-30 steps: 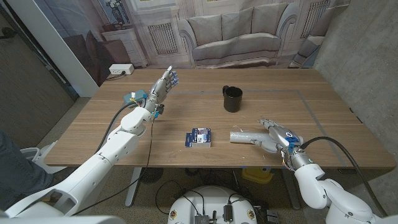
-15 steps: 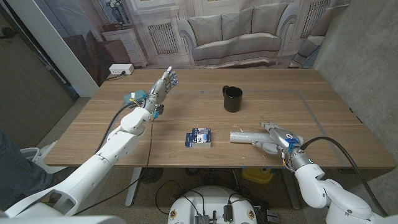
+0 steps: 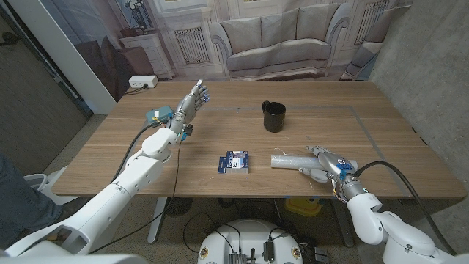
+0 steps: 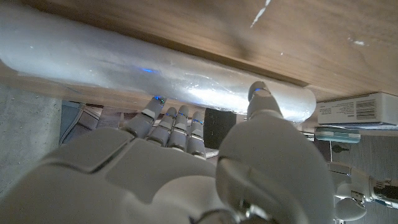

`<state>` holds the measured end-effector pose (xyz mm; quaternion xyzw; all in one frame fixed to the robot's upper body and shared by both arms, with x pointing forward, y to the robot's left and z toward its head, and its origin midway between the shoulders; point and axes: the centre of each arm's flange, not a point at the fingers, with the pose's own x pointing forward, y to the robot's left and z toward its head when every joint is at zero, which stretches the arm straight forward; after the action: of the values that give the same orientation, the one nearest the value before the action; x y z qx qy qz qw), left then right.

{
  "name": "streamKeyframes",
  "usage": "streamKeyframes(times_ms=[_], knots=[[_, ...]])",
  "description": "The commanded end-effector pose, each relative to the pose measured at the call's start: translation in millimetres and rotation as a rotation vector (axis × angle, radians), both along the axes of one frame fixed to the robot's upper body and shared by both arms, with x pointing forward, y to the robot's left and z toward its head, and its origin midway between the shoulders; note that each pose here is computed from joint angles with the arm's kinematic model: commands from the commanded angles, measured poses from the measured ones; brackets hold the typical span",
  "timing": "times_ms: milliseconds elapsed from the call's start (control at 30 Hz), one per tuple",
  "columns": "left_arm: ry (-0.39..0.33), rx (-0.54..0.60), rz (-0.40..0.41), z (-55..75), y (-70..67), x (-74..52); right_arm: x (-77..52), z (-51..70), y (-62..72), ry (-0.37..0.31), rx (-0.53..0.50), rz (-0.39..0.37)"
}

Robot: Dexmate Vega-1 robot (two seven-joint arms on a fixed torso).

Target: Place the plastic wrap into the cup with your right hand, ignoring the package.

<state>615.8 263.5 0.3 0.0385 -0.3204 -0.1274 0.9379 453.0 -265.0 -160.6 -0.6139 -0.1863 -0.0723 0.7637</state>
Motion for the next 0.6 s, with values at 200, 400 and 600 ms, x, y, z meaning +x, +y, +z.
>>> streamKeyframes(times_ms=[200,400,600], knots=[[0.015,0.004,0.003,-1.9,-1.4,2.3,7.4,-8.4,-1.7,0.016,0.022,-0.014],[0.021,0.003,0.009,-2.9,-0.8,2.7,11.3,-10.1,-2.1,0.026,0.021,-0.019],[0.024,-0.005,0.008,-4.9,-0.3,3.4,13.9,-10.3,-2.4,0.02,0.0,-0.04]])
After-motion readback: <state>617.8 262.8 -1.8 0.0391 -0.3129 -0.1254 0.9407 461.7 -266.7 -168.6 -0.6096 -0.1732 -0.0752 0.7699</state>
